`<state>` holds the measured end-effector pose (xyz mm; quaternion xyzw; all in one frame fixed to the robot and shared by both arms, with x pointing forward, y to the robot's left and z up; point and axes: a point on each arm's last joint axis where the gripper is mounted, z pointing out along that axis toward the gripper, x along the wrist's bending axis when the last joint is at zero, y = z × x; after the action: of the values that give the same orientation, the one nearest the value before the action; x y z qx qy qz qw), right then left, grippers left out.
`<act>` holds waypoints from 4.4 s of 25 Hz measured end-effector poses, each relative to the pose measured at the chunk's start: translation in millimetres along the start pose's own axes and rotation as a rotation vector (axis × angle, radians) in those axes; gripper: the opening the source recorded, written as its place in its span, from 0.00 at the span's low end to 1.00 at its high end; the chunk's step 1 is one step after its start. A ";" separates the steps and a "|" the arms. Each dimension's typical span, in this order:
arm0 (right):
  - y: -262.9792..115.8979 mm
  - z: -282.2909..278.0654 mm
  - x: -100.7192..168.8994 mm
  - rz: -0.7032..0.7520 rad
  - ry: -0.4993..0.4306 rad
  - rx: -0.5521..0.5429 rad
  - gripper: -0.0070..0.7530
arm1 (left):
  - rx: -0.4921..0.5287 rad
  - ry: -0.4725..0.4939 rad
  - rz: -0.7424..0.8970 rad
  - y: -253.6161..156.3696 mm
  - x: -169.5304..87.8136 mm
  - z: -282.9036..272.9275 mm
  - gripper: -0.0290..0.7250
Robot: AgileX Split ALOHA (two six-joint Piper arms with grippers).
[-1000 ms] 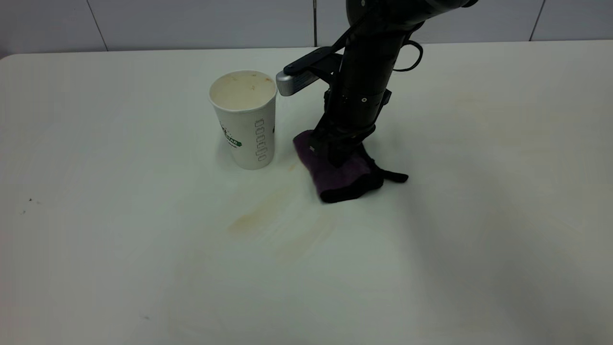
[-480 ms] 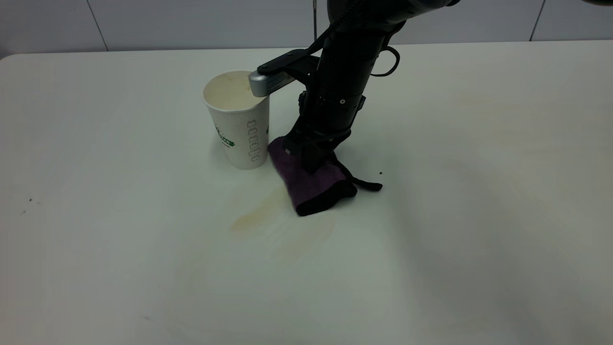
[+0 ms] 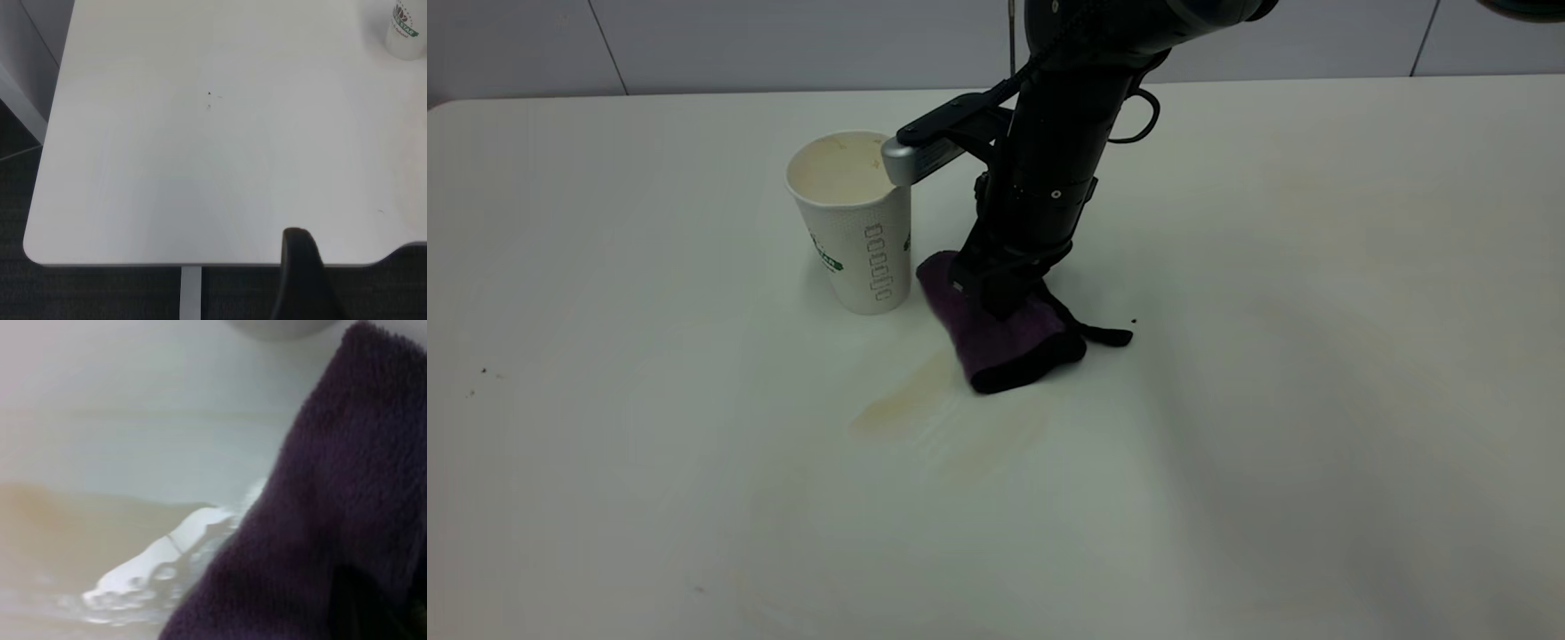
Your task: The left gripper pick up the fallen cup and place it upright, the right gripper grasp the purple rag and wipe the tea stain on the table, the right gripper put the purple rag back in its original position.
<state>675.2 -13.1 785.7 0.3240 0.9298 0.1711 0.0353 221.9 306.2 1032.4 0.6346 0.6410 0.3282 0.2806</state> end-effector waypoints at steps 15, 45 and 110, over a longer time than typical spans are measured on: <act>0.7 2.0 41.3 0.042 0.178 0.083 0.09 | 0.000 0.000 0.000 0.0 0.0 0.0 0.69; -48.2 -15.6 -72.2 0.213 -0.199 0.261 0.10 | 0.000 0.000 0.000 0.0 0.0 0.0 0.69; -289.0 -334.2 76.7 0.673 -0.176 0.149 0.68 | 0.000 0.000 0.000 0.0 0.0 0.0 0.69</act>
<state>385.2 -276.0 1004.4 0.6273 0.7743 0.0761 0.0329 221.9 306.2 1032.4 0.6346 0.6410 0.3282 0.2806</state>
